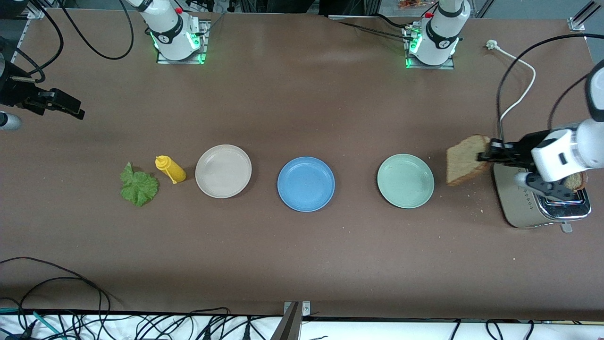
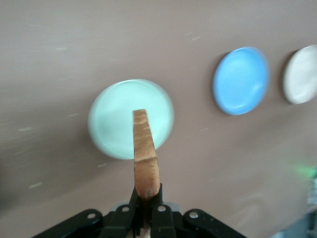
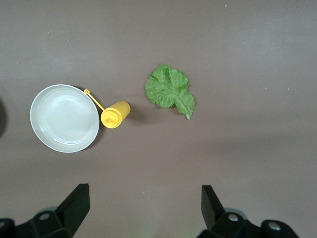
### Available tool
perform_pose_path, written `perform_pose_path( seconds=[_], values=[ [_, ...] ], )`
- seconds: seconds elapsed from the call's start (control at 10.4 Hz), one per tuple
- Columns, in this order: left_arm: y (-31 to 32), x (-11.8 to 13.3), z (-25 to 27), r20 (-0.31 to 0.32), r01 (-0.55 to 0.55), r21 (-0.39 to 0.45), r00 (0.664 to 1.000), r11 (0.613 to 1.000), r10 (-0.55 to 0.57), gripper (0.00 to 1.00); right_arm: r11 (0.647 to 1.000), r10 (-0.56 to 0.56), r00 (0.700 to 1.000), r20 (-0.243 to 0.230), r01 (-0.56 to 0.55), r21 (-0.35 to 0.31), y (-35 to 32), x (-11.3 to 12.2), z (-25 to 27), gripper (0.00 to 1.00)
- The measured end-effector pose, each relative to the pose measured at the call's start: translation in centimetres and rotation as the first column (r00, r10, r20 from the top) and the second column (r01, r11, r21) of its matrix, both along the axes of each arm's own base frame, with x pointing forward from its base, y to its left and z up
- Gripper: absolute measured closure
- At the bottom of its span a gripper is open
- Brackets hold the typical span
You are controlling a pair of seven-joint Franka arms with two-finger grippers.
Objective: Make sandwich in blue plate with both arms
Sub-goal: 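Carry the bread slice to the blue plate and lower it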
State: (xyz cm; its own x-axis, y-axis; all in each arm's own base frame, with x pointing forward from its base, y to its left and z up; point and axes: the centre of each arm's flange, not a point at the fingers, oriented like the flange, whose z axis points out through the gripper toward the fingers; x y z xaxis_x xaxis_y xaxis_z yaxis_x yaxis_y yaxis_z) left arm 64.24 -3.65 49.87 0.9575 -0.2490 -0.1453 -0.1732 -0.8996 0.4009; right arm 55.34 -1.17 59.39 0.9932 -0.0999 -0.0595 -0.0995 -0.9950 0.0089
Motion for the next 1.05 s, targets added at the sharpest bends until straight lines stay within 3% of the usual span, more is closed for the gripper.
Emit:
perform_pose_path(
  seconds=[0.19, 0.29, 0.58, 0.77, 1.05],
  values=[
    [-4.6, 0.5, -2.7, -0.023, -0.106, -0.161, 0.994, 0.981, 0.103, 0.91, 1.000, 0.000, 1.000, 0.000, 0.000, 0.000, 0.0, 0.0, 0.0, 0.00],
    [-7.3, 0.7, -4.5, -0.068, -0.166, -0.250, 0.986, 0.954, 0.154, 0.91, 1.000, 0.000, 1.000, -0.001, 0.000, 0.000, 0.0, 0.0, 0.0, 0.00],
    [-15.5, 1.9, -11.0, -0.230, -0.343, -0.455, 0.937, 0.822, 0.264, 0.91, 1.000, -0.001, 1.000, -0.001, 0.001, 0.000, -0.1, 0.0, 0.0, 0.00],
    [-19.9, 2.2, -16.2, -0.298, -0.433, -0.486, 0.899, 0.759, 0.322, 0.91, 1.000, -0.002, 1.000, -0.001, 0.002, 0.000, -0.1, 0.0, 0.0, 0.00],
    [-24.0, 1.6, -21.5, -0.290, -0.466, -0.444, 0.883, 0.765, 0.369, 0.91, 1.000, -0.004, 1.000, -0.002, 0.004, 0.000, -0.2, 0.0, -0.1, 0.00]
  ],
)
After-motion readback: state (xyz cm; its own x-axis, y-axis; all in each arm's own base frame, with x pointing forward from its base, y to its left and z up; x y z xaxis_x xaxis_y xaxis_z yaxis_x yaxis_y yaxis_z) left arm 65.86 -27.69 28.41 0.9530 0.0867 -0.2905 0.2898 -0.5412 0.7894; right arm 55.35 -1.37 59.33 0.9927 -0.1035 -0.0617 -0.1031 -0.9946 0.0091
